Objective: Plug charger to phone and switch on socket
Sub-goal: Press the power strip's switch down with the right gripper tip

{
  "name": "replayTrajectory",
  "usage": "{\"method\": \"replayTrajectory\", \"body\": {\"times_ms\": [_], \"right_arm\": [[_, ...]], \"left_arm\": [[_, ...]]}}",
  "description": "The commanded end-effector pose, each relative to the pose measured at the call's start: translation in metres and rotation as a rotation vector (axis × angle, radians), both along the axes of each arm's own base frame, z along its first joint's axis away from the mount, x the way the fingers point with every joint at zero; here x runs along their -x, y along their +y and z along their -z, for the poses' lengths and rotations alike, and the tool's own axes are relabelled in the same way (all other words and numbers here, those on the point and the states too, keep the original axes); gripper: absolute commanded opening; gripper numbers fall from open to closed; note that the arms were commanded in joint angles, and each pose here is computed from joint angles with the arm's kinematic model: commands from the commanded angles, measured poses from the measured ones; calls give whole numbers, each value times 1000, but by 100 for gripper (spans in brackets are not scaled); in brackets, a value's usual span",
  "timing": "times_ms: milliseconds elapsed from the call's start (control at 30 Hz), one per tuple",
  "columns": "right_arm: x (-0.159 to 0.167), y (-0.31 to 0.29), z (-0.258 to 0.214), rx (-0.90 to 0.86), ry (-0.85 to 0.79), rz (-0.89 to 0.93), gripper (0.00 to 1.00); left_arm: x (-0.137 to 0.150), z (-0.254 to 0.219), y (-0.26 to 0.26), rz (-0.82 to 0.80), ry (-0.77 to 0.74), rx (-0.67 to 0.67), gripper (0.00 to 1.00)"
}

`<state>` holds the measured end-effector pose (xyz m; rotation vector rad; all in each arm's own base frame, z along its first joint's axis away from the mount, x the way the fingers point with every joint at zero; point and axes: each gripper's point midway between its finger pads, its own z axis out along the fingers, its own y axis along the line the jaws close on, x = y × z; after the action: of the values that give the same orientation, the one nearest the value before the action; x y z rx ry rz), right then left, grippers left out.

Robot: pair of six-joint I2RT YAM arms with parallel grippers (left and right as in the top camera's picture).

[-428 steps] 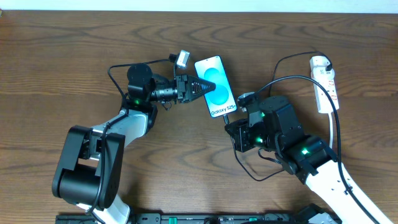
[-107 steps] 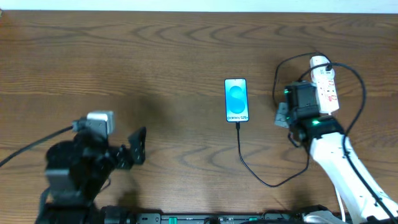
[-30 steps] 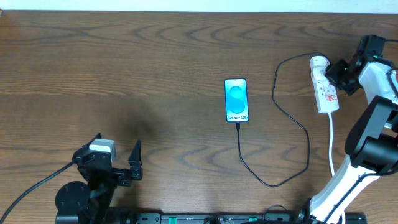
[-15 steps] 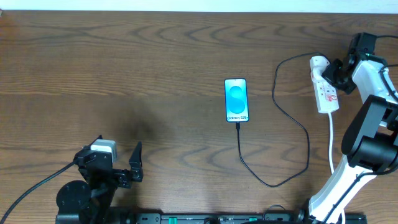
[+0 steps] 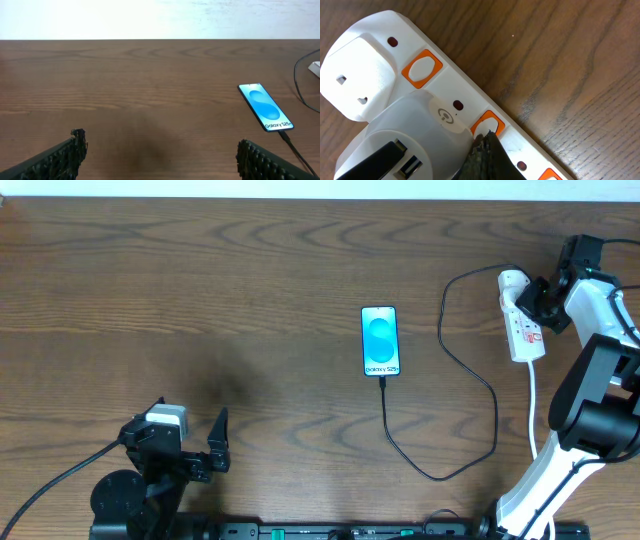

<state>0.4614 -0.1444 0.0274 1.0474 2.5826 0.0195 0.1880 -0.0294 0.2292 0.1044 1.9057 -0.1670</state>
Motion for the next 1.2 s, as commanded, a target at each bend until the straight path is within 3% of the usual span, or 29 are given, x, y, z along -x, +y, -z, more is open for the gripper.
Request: {"method": "replayTrajectory", "body": {"times_ms": [0,500,1167], "right_arm": [[-22,105,3,-279,-72,-236,1],[-11,7,-104,-24,-249,-49,1],[2,-8,-18,-66,-61,-62,1]], "left_arm": [[1,-5,2,-8,-20,-13,98],[1,-6,2,-8,-21,-13,98],[8,12,2,-8,58,-15,98]]}}
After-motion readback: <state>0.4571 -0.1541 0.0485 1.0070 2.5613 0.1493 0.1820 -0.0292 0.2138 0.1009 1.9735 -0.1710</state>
